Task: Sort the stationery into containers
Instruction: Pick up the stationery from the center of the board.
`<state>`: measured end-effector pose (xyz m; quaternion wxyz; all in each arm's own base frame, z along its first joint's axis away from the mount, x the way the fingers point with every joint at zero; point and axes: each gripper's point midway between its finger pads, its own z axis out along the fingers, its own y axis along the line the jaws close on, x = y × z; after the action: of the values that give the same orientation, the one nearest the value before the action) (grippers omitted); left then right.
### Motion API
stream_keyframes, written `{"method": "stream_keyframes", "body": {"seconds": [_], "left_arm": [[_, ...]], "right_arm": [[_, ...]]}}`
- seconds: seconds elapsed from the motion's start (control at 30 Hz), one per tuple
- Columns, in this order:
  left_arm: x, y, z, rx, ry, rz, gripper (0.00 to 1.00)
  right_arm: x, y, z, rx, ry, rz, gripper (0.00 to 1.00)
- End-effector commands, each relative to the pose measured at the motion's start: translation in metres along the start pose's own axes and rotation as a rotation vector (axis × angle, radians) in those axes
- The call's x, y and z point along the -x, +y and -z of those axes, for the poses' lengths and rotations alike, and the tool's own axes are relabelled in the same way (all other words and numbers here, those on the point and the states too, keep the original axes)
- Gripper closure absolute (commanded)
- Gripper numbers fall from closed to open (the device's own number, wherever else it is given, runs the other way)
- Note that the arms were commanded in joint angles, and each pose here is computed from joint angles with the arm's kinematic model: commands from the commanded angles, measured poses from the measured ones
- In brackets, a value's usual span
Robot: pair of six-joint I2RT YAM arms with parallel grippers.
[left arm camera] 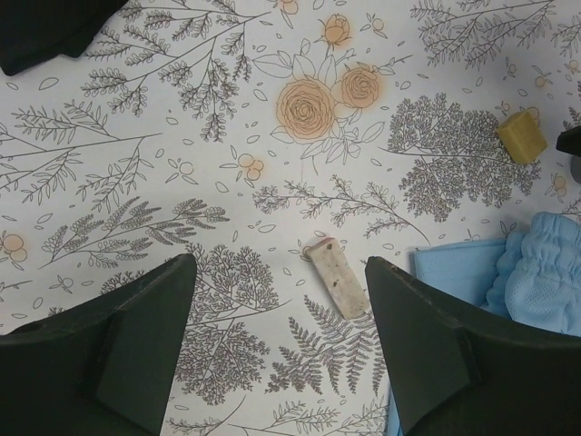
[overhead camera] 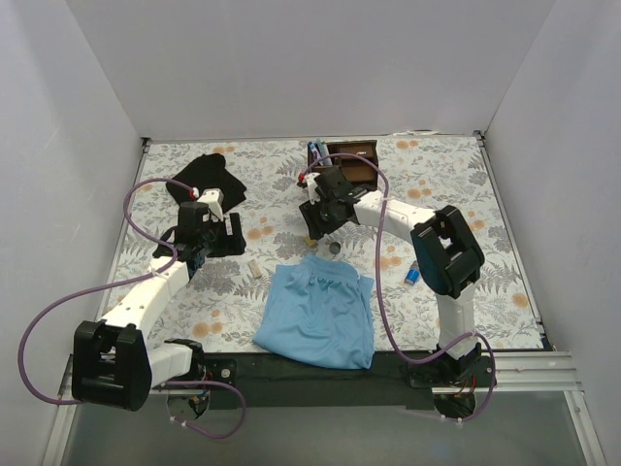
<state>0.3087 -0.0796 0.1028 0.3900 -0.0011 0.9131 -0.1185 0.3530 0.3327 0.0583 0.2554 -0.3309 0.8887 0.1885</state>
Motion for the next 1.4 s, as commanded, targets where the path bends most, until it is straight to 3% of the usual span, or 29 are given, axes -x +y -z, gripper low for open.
{"method": "stream_keyframes", "body": {"seconds": [0.0,1.37], "left_arm": [[0.022,0.005,0.004,0.024,-0.088,0.000,0.24],[0.030,0.008,-0.006,0.018,-0.081,0.009,0.24]], "right_arm": [[0.009,-0.008,0.006,-0.090,-0.054,-0.035,0.45],[-0.008,0.030,-0.020,-0.026,-0.038,0.059,0.52]]}}
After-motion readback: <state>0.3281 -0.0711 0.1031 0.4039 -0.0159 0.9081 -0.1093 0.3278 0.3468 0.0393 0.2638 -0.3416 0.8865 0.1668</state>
